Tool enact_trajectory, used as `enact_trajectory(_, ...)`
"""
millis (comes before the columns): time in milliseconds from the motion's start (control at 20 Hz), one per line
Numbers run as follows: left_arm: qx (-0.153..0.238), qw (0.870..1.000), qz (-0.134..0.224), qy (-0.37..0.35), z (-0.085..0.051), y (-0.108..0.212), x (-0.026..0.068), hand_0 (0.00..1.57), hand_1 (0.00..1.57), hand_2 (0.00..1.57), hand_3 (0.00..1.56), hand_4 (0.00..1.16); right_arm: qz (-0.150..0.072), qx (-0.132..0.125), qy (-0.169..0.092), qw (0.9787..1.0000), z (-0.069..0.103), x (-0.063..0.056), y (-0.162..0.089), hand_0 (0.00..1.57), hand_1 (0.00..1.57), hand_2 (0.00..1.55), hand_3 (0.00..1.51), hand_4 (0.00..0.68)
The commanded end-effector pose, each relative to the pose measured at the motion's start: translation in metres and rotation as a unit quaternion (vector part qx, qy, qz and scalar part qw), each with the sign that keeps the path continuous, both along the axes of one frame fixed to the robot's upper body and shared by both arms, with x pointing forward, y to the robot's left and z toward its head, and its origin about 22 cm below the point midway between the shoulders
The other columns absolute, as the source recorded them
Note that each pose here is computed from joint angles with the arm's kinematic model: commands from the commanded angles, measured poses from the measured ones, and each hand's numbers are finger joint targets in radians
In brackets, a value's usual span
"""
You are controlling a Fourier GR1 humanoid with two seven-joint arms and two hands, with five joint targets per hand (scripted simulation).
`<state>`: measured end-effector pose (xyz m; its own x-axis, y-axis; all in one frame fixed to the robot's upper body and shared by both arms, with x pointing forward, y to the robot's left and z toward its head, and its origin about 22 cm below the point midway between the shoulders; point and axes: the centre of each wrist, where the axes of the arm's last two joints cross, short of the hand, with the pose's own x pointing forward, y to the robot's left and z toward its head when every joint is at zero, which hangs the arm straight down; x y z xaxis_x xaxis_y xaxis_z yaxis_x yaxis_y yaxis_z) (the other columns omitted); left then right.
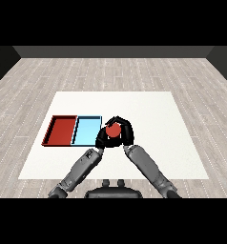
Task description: Pick the red can and put it in the red box
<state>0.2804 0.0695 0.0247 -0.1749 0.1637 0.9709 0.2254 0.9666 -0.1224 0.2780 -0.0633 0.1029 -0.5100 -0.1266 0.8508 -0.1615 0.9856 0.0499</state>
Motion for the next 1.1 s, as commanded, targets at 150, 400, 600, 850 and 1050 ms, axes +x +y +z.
enact_trajectory(150,0.001,1.000,0.012,0.020,0.022,-0.006,0.0071,1.57,1.57,1.57,1.50,1.12,-0.004,0.010,-0.003,0.9999,0.007,-0.014,0.003,1.57,1.57,1.47,1.40,0.635)
enact_trajectory(400,-0.012,1.000,0.013,0.008,0.011,-0.008,0.0125,1.57,1.57,1.57,1.49,1.13,-0.007,0.012,-0.001,0.9999,0.007,-0.009,-0.002,1.57,1.57,1.46,1.40,0.637)
enact_trajectory(600,-0.011,1.000,0.028,0.005,0.003,-0.003,-0.0008,1.57,1.57,1.57,1.50,1.13,0.009,-0.005,0.020,0.9998,-0.003,-0.010,-0.006,1.10,1.10,1.03,0.74,0.000)
enact_trajectory(850,-0.002,1.000,0.030,-0.003,0.004,-0.005,-0.0007,1.57,1.57,1.57,1.50,1.13,0.009,-0.059,0.034,0.9976,-0.001,-0.004,0.000,0.00,0.00,0.00,0.00,0.000)
enact_trajectory(1050,-0.001,1.000,0.030,-0.004,-0.002,0.001,0.0008,1.57,1.57,1.57,1.50,1.13,-0.004,-0.053,0.023,0.9983,0.001,-0.007,-0.011,0.00,0.00,0.00,0.00,0.000)
